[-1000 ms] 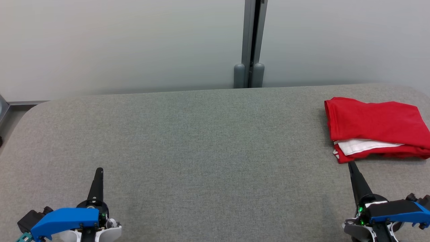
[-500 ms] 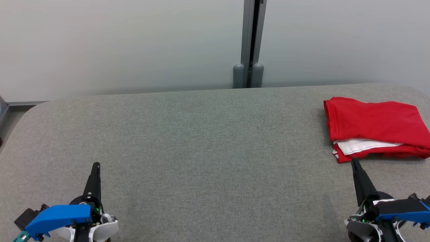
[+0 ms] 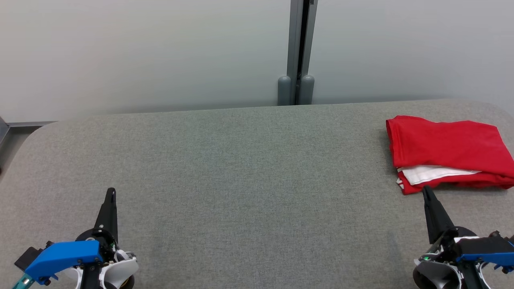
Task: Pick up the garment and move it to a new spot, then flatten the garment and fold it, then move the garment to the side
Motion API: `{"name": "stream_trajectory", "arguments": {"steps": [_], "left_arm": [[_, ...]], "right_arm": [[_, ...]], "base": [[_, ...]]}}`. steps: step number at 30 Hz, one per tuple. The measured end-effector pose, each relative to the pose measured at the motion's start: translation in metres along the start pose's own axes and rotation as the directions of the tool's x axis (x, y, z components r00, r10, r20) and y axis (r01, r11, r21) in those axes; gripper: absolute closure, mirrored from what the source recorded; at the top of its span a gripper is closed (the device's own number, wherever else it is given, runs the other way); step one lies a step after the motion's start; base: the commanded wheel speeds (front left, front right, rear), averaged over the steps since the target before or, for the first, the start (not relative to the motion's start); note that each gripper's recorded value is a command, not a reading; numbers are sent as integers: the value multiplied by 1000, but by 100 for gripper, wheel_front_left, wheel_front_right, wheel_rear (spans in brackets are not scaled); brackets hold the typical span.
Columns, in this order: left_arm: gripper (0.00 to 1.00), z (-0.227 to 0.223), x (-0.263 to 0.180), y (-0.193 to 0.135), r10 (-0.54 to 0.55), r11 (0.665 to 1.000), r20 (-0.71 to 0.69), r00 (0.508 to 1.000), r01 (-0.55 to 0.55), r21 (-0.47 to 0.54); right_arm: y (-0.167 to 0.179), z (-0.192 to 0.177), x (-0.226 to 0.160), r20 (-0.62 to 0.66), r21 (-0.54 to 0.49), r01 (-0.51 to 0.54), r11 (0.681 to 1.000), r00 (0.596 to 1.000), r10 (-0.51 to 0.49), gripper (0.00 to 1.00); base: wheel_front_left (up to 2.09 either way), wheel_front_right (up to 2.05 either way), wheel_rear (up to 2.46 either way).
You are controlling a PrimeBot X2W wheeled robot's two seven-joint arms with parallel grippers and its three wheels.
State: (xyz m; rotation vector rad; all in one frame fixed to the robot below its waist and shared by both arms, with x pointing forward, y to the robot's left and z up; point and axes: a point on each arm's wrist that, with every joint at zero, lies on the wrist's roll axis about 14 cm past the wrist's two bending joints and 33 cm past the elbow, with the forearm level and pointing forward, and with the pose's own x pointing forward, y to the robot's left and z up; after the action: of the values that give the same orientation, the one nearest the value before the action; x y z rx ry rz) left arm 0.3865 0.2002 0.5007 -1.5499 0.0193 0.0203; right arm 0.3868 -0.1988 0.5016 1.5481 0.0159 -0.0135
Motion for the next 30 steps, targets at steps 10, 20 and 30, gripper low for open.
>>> {"name": "stream_trajectory", "arguments": {"steps": [10,20,30], "left_arm": [[100,0,1,-3,-14,1000,1,1000,14,-23],[100,0,1,-3,-14,1000,1,1000,14,-23],[100,0,1,-3,-14,1000,1,1000,14,-23]], "right_arm": [[2,1,0,2,26,-7,1000,1000,7,100],[2,1,0,2,26,-7,1000,1000,7,100],[2,1,0,2,26,-7,1000,1000,7,100]], "base": [[0,0,0],[0,0,0],[0,0,0]]}}
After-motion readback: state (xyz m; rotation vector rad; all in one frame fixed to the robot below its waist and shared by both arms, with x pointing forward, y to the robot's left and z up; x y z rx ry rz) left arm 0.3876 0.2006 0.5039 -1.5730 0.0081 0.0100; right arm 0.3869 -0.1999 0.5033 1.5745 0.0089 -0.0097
